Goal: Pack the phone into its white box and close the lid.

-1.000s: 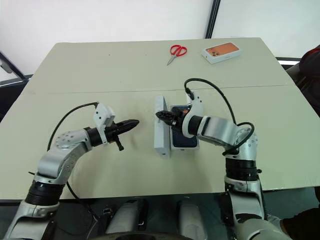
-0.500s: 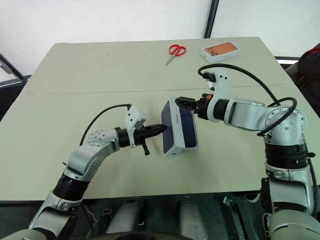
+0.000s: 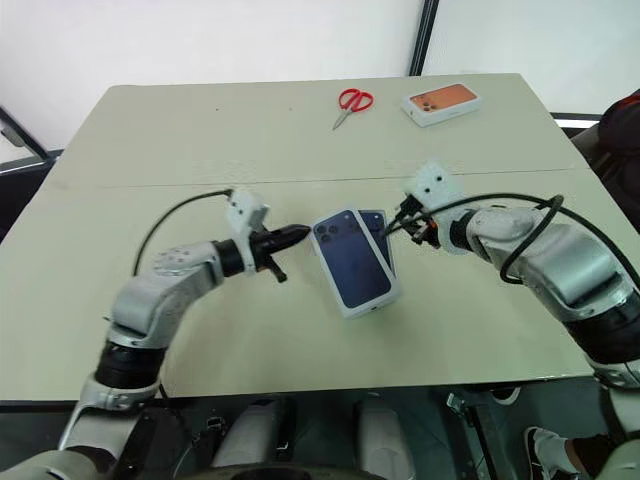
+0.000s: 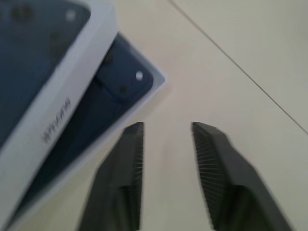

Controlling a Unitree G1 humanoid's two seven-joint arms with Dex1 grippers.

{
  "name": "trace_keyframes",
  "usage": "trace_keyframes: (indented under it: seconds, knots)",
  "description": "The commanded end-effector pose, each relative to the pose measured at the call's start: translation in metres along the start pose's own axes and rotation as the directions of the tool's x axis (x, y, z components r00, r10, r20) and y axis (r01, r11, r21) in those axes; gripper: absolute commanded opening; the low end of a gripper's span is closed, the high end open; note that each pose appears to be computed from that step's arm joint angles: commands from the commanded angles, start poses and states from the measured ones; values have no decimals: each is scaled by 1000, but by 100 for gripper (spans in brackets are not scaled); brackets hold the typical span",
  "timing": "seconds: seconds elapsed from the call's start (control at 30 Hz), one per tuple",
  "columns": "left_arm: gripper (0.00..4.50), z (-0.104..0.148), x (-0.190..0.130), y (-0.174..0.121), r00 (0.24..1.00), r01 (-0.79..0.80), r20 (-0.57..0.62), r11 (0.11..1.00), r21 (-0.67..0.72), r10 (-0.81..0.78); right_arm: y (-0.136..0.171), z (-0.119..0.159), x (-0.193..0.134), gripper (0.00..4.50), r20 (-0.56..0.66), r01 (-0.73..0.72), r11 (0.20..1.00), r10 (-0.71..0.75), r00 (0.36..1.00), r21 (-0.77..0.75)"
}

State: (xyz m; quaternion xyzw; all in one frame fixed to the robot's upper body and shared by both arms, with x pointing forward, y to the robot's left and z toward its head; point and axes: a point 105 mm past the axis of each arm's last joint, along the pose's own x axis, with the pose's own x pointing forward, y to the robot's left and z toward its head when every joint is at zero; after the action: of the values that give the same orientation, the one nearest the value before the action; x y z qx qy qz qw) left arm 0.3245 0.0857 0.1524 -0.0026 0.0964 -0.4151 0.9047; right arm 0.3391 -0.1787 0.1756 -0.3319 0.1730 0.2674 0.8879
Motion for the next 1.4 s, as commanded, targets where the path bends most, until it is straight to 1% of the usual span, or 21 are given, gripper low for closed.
trace_keyframes:
  seconds: [0.03, 0.07, 0.1, 0.17, 0.23, 0.3, 0.47, 0.63, 0.87, 1.13, 1.4]
  knots:
    - [0, -5, -15, -5, 997, -9, -80, 998, -55, 4, 7, 19, -6, 1, 72, -20, 977, 36, 997, -213]
    - [0, -11, -17, -6, 992, -16, -128, 997, -69, 7, 9, 17, -5, 1, 67, -23, 966, 42, 997, -257]
    - [0, -16, -19, -10, 986, -10, -170, 996, -85, -5, 10, 16, -4, 1, 66, -26, 963, 45, 997, -270]
    - [0, -26, -19, -17, 971, 3, -238, 993, -118, -31, 11, 15, 0, 1, 71, -34, 963, 55, 996, -269]
    - [0, -35, -11, -19, 957, -29, -290, 985, -168, -21, 17, 15, 3, 1, 77, -56, 958, 80, 994, -280]
    - [0, -39, -5, -21, 949, -49, -315, 982, -180, -11, 21, 14, 5, 1, 75, -74, 953, 101, 992, -295]
    - [0, -40, 7, -30, 945, -50, -328, 979, -197, -17, 28, 10, 10, 1, 59, -104, 947, 128, 990, -304]
    - [0, -41, 24, -31, 948, -82, -319, 974, -210, 11, 33, 5, 14, 1, 42, -125, 944, 144, 989, -304]
    - [0, -27, 47, -38, 973, -38, -230, 980, -197, -9, 35, 4, 13, 1, 35, -131, 946, 148, 988, -298]
    - [0, -13, 68, -42, 986, -3, -165, 980, -200, -30, 33, 2, 10, 1, 26, -123, 949, 136, 990, -290]
    - [0, -8, 83, -45, 988, 16, -149, 982, -190, -45, 29, -4, 8, 1, 5, -104, 957, 109, 994, -270]
